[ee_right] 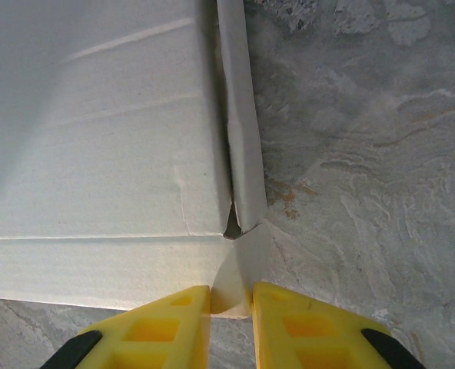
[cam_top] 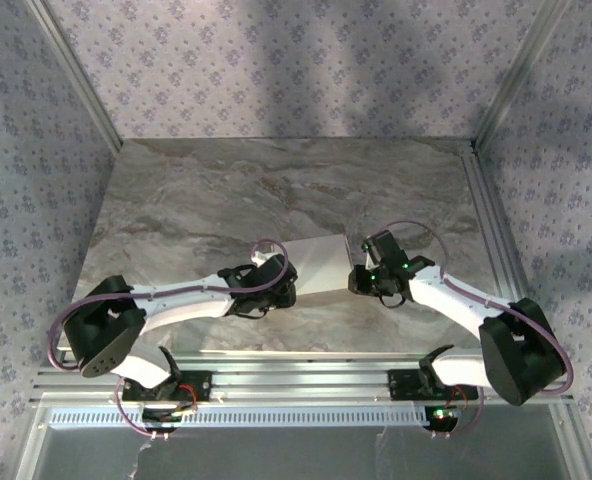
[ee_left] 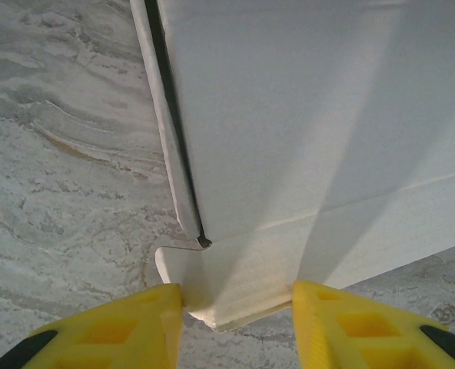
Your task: Fold the paper box
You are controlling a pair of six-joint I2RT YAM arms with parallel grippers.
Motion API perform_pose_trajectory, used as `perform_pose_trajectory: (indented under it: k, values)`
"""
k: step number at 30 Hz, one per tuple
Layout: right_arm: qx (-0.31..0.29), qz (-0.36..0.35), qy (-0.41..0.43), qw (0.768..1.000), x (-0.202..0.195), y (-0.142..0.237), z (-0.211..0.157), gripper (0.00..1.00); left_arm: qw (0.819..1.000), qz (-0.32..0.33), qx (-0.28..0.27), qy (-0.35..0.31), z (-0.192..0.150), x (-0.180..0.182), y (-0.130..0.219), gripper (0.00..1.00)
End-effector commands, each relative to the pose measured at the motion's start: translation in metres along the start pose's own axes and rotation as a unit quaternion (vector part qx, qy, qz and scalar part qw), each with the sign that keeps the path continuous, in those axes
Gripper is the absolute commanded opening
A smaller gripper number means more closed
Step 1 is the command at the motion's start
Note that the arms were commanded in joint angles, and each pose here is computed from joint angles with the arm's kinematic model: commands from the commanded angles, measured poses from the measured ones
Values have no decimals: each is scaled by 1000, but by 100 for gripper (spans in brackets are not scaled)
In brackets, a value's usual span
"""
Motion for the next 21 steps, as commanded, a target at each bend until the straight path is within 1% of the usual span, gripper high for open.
perform_pose_trajectory:
  k: [1, 16, 21]
  values:
    - [4, 7, 4, 1000, 5, 3, 2, 21, 1000, -15, -25, -7, 15, -14, 4, 41]
    - [6, 13, 4, 1000, 8, 3, 2, 21, 1000, -14, -25, -12, 17, -15, 2, 34]
    - [7, 13, 3, 1000, 8, 3, 2, 21, 1000, -10, -25, -14, 16, -13, 1, 33]
Point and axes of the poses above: each hand's point on the last joint's axis, 136 mm out from that joint toward the fingers, its own y axis back along the fingers, its own x axis along the line the jaws close on, z = x × y, the point moved 2 cm from there along y, back along the fingers, and after that the axes turned 13 degrees about -y, right-handed, at the moved point
